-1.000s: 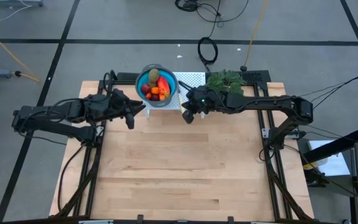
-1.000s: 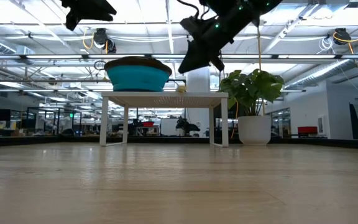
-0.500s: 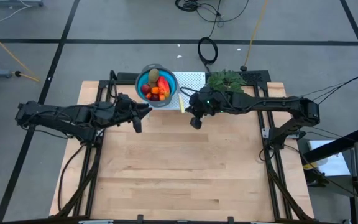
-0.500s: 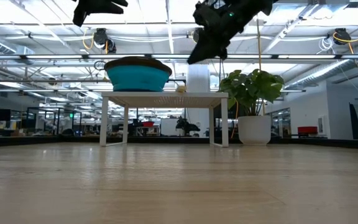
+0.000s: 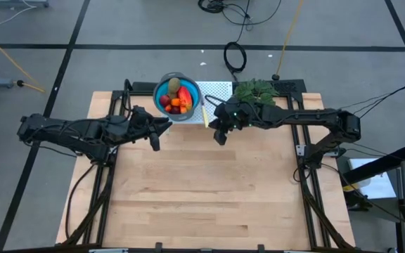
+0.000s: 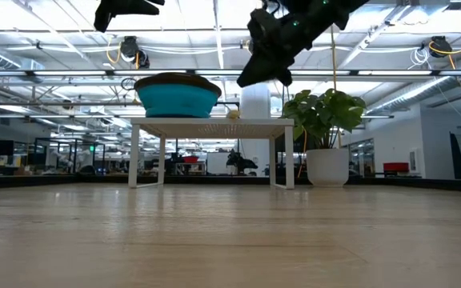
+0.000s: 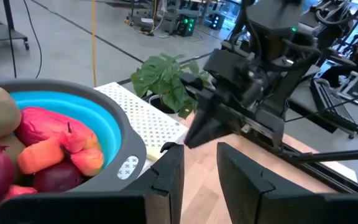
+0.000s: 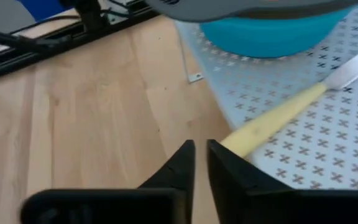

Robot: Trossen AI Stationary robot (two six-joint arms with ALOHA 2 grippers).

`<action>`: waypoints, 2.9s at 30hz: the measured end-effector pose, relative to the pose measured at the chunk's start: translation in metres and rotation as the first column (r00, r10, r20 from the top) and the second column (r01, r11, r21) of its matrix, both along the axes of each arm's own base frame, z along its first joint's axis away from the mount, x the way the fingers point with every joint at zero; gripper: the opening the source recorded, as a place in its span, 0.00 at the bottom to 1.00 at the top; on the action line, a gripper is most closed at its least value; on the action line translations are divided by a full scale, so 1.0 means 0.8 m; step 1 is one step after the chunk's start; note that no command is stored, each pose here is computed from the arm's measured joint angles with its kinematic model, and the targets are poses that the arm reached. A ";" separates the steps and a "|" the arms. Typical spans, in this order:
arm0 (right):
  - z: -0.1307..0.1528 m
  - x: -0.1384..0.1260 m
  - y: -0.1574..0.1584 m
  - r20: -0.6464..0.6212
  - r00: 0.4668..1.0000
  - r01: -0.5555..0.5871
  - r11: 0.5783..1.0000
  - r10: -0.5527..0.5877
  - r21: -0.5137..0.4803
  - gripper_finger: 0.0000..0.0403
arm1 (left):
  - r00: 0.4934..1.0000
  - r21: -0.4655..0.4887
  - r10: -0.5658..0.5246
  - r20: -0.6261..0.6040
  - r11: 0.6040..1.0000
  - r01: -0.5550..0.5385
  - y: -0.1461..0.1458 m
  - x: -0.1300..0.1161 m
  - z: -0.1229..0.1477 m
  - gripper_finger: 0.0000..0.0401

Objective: Pick & Place Fruit
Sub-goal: Put the table knife on the shelf

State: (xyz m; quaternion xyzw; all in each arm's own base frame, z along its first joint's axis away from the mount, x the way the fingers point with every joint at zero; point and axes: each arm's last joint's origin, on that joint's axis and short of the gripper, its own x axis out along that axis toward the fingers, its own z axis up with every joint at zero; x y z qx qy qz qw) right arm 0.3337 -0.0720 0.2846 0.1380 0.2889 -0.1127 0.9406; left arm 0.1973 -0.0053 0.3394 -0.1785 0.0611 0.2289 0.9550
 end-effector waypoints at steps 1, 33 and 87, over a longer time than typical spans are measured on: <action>0.000 0.000 -0.001 0.002 1.000 0.002 1.000 -0.002 0.008 0.09 | 1.000 0.001 0.000 -0.002 1.000 0.000 0.000 0.000 0.000 0.23; 0.032 0.006 -0.015 -0.038 0.973 0.230 0.951 -0.227 0.209 0.39 | 0.998 0.102 -0.012 -0.055 0.995 0.018 0.000 0.000 -0.001 0.23; -0.034 0.057 0.030 -0.025 0.932 0.332 0.882 -0.360 -0.336 0.39 | 0.997 0.137 -0.007 -0.071 0.990 0.017 0.003 0.000 -0.001 0.23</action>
